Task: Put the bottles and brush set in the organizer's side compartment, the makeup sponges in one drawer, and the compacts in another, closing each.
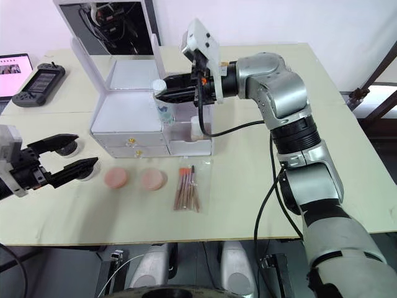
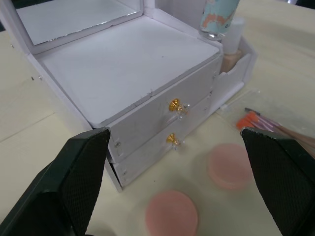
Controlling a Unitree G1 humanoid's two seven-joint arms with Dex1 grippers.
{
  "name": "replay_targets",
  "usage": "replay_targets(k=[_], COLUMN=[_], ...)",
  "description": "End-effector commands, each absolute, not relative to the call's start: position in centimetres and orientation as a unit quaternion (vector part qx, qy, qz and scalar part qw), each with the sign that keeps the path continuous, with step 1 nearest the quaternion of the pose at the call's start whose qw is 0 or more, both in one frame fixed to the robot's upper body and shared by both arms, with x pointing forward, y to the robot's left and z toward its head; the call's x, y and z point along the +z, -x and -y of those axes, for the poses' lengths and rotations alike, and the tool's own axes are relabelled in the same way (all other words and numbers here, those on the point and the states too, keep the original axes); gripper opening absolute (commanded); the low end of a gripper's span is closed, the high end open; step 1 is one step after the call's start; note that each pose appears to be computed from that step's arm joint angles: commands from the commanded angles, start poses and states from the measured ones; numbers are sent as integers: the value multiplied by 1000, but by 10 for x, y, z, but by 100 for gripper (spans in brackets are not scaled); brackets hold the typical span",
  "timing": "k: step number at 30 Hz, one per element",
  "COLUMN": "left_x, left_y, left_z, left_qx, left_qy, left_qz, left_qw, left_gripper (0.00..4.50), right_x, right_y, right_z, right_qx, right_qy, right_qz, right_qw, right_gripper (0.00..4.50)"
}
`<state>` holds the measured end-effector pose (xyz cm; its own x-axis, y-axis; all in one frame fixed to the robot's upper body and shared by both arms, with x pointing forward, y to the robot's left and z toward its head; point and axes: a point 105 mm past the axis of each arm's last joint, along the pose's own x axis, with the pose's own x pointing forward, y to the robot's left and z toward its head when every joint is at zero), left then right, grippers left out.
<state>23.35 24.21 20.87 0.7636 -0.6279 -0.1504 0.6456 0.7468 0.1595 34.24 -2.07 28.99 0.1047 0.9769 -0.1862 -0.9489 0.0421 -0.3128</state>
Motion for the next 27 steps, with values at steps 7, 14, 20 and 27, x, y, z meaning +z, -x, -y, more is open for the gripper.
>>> replay_targets(k=[7, 14, 20, 27], left_x=[221, 223, 224, 228], left_y=[-229, -231, -232, -230], left_z=[-243, -241, -240, -238], left_qx=[-332, -336, -340, -347], left_qy=[-114, -116, -118, -119], left_qz=[-24, -24, -23, -17], left_qw=[936, 934, 933, 930], left_gripper=[450, 450, 450, 450], right_x=[296, 291, 283, 255], right_y=[-347, -347, -348, -359], right_z=[24, 28, 29, 23], right_qx=[653, 654, 654, 649], right_qy=[189, 185, 183, 183], right_qz=[53, 45, 35, 11], right_qw=[731, 733, 733, 739], right_gripper=[62, 62, 62, 62])
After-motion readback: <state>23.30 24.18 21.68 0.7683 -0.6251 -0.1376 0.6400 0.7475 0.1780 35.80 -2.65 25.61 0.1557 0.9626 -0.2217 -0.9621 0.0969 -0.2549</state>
